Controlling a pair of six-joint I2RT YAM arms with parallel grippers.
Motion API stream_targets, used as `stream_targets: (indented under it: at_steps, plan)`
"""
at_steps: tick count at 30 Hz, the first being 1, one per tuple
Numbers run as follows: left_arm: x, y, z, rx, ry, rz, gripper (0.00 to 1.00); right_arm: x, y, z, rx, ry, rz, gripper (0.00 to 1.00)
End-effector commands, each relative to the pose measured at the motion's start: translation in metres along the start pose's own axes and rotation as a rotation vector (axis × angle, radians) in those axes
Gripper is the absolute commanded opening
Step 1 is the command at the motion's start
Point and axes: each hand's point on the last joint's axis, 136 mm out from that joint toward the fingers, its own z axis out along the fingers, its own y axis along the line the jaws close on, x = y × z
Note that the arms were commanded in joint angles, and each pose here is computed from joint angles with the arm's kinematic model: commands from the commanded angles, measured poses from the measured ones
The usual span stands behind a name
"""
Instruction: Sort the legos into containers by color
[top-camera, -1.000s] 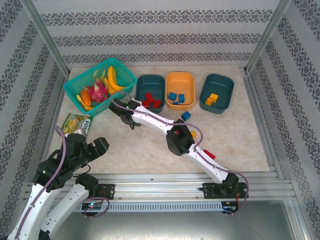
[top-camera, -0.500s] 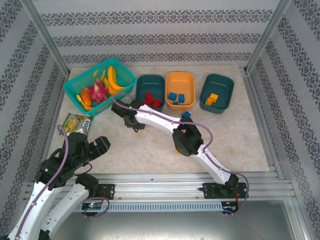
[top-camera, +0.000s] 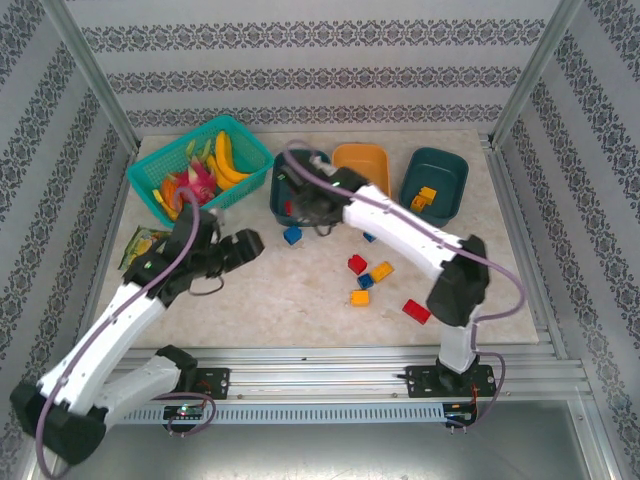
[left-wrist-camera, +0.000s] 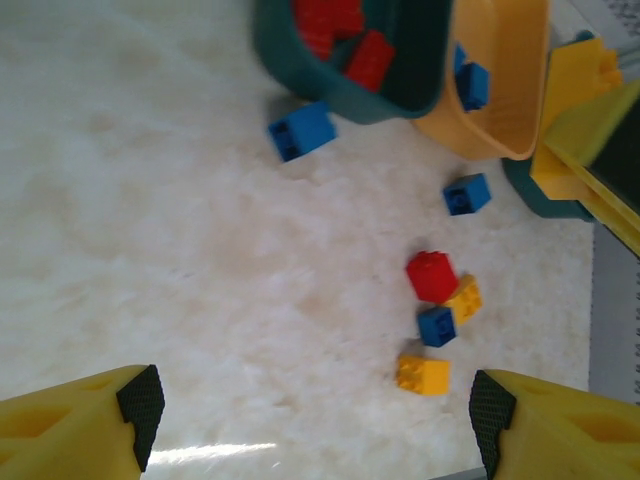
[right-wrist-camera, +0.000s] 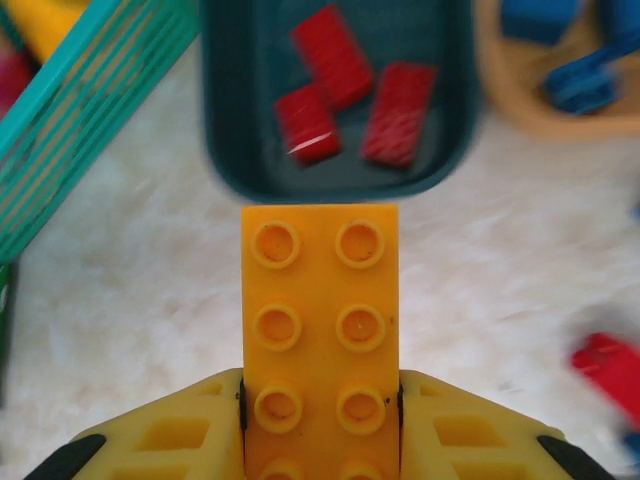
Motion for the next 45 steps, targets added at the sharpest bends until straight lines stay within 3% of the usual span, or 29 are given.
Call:
stream_targets:
  at_steps: [1, 9, 16, 24, 32, 39, 45]
  plan:
    - [-0.029, -0.072, 0.011, 0.176, -0.051, 0.119, 0.83, -0.03, -0.059, -0.007, 0.05, -0.005, -0.019, 0.11]
    - [-0.032, -0.155, 0.085, 0.244, 0.026, 0.22, 0.82, -0.082, -0.213, -0.001, 0.218, 0.051, 0.125, 0.11]
    - [-0.016, -0.203, 0.138, 0.276, 0.116, 0.267, 0.82, -0.103, -0.303, 0.035, 0.33, 0.108, 0.254, 0.11]
    - [-0.007, -0.235, 0.177, 0.292, 0.174, 0.301, 0.81, -0.107, -0.34, 0.084, 0.428, 0.182, 0.308, 0.11]
    - [-0.001, -0.242, 0.193, 0.284, 0.191, 0.306, 0.81, -0.096, -0.357, 0.113, 0.443, 0.243, 0.376, 0.16]
    - [0.001, -0.234, 0.189, 0.247, 0.19, 0.309, 0.81, -0.095, -0.359, 0.118, 0.443, 0.255, 0.392, 0.43]
    - [-0.005, -0.224, 0.168, 0.208, 0.152, 0.318, 0.81, -0.119, -0.342, 0.09, 0.396, 0.168, 0.388, 0.55]
